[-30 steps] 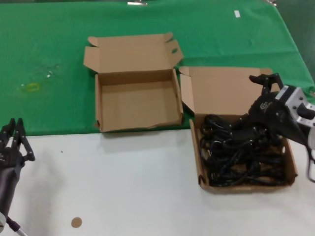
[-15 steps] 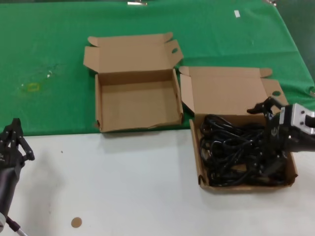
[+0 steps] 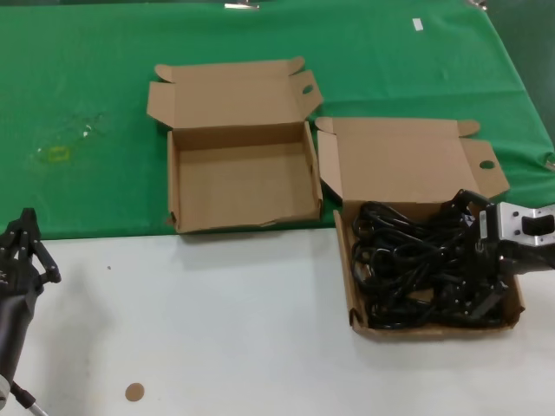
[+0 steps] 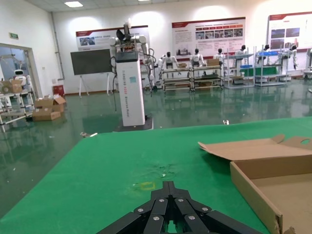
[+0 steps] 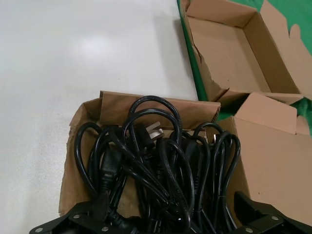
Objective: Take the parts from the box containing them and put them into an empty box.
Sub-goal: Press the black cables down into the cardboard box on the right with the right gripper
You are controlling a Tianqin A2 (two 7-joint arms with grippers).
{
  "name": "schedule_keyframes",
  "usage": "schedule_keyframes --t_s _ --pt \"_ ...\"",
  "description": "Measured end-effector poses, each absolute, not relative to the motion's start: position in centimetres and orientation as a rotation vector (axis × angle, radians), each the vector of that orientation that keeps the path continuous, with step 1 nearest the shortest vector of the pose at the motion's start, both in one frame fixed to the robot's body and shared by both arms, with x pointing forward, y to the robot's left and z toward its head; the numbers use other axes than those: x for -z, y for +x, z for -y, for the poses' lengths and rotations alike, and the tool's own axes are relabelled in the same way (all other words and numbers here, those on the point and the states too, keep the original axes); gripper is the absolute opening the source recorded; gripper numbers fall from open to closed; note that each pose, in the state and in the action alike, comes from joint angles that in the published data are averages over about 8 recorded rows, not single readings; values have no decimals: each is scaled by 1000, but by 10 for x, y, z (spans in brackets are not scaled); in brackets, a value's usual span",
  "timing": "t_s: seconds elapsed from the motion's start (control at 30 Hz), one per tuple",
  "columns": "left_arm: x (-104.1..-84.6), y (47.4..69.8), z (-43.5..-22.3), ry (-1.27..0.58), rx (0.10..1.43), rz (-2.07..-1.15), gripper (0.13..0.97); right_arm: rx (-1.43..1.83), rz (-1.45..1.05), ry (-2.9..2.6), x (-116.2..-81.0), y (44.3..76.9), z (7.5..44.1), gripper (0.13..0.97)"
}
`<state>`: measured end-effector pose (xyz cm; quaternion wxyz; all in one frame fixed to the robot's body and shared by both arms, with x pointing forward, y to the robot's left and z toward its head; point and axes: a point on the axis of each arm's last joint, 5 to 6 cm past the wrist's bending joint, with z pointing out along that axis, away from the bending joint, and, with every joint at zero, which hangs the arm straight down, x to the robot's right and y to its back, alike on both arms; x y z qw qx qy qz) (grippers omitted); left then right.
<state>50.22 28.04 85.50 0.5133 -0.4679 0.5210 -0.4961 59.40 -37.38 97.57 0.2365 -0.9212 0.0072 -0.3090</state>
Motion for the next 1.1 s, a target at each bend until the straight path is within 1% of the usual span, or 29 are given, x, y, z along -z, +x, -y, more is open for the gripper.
schedule_keyframes --t_s 0.17,0.43,0.47,0.73,0.77,1.03,1.1 --pt "-855 502 -280 -1125 1193 -1253 144 850 -14 -2528 -972 599 372 928" --pt "-855 502 -280 -1125 1193 -1253 144 854 -6 -2528 -972 602 369 817" --pt "-855 502 -280 -1125 1193 -1253 144 853 -6 -2529 -972 602 368 817" --pt "-855 502 -280 -1125 1193 -1253 144 845 -9 -2540 -971 602 367 635" --pt "-855 502 -280 -1125 1193 -1253 144 845 -9 -2541 -971 602 367 635" --pt "-855 502 -280 -1125 1193 -1253 144 841 -7 -2554 -969 603 368 416" --pt "-855 502 -280 -1125 1193 -1253 144 842 -6 -2556 -970 603 368 416"
